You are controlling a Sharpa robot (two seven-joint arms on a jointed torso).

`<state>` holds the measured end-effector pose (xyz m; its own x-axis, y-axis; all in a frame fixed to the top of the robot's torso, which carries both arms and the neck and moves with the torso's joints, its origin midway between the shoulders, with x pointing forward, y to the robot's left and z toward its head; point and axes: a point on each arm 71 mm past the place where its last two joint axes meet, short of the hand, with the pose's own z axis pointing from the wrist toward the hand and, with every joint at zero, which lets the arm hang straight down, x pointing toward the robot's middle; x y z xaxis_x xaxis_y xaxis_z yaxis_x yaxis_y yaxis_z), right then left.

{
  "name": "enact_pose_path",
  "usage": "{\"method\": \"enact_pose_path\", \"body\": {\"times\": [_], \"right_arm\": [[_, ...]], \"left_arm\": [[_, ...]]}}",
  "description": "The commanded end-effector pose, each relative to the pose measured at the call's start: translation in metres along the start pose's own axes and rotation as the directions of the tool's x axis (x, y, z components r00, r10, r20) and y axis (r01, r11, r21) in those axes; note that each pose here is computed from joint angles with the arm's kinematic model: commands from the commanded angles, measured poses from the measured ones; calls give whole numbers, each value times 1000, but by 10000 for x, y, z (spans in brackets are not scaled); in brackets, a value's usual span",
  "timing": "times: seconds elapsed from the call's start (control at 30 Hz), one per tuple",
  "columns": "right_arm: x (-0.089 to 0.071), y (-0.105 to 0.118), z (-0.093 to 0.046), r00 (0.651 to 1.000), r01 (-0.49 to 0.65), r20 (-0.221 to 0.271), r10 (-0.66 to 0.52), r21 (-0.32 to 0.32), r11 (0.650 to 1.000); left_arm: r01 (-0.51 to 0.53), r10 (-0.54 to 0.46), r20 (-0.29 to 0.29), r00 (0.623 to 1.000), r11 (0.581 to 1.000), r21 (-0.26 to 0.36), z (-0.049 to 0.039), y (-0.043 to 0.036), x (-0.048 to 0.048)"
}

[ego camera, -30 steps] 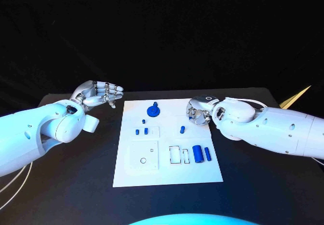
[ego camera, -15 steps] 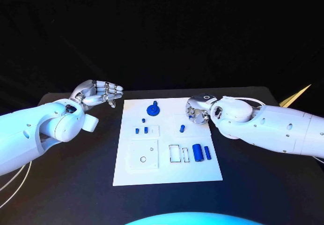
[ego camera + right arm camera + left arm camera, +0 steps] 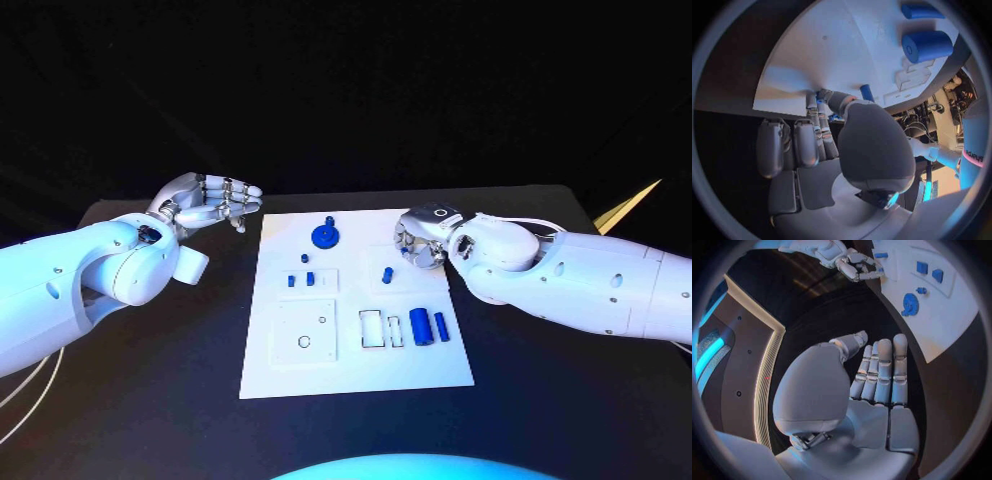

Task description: Assemble the parts on the task board

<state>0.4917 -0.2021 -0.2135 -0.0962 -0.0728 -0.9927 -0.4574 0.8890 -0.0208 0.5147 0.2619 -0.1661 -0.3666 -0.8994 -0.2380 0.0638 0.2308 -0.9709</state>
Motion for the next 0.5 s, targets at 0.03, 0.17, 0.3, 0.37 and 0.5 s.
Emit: {"method": "enact_pose_path", "body": {"times": [0.03, 0.17, 0.3, 0.37, 0.5], "right_arm": [[-18, 36, -15, 1000, -7, 29, 8, -13, 1000], [-53, 36, -37, 998, -16, 53, 17, -16, 1000], [-100, 26, -60, 997, -24, 70, 25, -17, 1000], [-127, 17, -73, 997, -28, 78, 29, -17, 999], [-178, 9, -104, 995, -39, 93, 41, -20, 999]], "left_arm": [[0, 0, -5, 1000, 1000, 3, 2, -10, 10], [0, 0, -4, 1000, 1000, 3, 2, -8, 6], [-1, 1, -2, 1000, 1000, 2, 1, -5, -2], [-1, 1, -1, 1000, 1000, 2, 1, -4, -6], [-2, 2, 0, 1000, 1000, 1, 0, -1, -12]]}}
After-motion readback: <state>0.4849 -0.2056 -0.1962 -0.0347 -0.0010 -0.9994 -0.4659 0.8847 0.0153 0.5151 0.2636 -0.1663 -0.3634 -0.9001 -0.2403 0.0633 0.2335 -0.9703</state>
